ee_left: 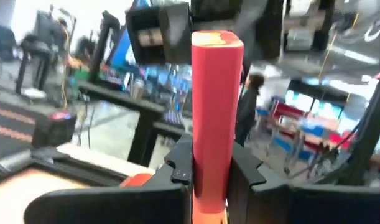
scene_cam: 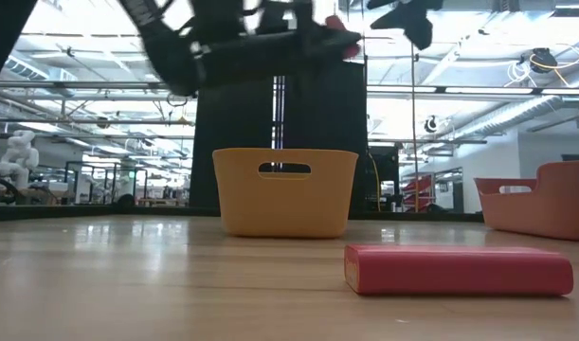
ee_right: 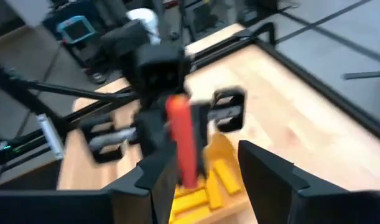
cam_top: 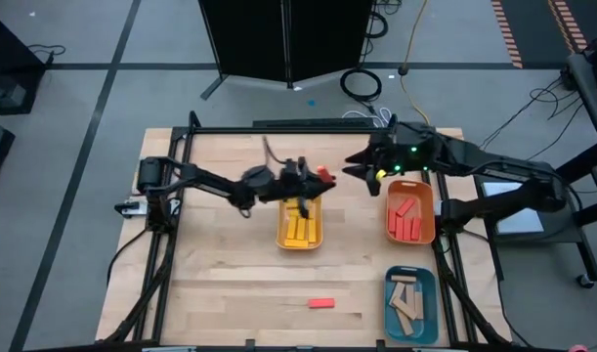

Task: Sort blocks
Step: Put the orange wooden block into the orange bin

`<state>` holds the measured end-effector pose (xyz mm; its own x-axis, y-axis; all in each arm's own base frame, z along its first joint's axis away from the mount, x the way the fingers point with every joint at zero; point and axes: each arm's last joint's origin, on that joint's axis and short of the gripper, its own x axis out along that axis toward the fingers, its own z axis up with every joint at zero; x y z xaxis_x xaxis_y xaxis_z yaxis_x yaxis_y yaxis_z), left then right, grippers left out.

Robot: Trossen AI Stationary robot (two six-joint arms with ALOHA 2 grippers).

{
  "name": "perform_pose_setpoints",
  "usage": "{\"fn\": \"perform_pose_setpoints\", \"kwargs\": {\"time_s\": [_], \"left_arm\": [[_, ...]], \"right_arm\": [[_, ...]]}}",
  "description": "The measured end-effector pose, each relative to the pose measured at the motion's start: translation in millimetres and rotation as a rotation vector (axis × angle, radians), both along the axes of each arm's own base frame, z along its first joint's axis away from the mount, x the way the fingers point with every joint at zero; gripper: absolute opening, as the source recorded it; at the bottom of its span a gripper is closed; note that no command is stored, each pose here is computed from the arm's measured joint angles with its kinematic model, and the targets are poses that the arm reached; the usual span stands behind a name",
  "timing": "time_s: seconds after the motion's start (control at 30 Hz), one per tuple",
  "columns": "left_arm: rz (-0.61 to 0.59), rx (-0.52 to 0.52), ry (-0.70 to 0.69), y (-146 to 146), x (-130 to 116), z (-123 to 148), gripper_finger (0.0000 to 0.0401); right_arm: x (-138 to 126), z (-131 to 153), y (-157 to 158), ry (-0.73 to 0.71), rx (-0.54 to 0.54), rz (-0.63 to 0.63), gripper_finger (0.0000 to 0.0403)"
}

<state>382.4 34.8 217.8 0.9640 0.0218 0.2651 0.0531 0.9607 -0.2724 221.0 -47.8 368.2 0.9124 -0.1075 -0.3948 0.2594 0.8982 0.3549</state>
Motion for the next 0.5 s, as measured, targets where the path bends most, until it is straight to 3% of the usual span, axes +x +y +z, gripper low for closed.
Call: {"fn": "perform_pose_setpoints", "kwargs": {"time_s": [0.1,0.27,0.5], "left_arm": [[-0.032,-0.003,0.073,-5.3,37.7,0.5,0.0034],[-0.112,-0.017,0.245,-14.4,114.4,-25.9,0.0034],[-0.194,-0.025,0.289,-23.2,197.9,-44.2,0.0034]], "right_arm": [[-13.9,7.3,0.2,-0.018,-0.027,-0.059,0.0161],[-38.7,21.8,2.6,-0.084,-0.069,-0.140,0.0160],[-67.6,30.4,9.1,-0.112,-0.080,-0.158,0.0160]]}}
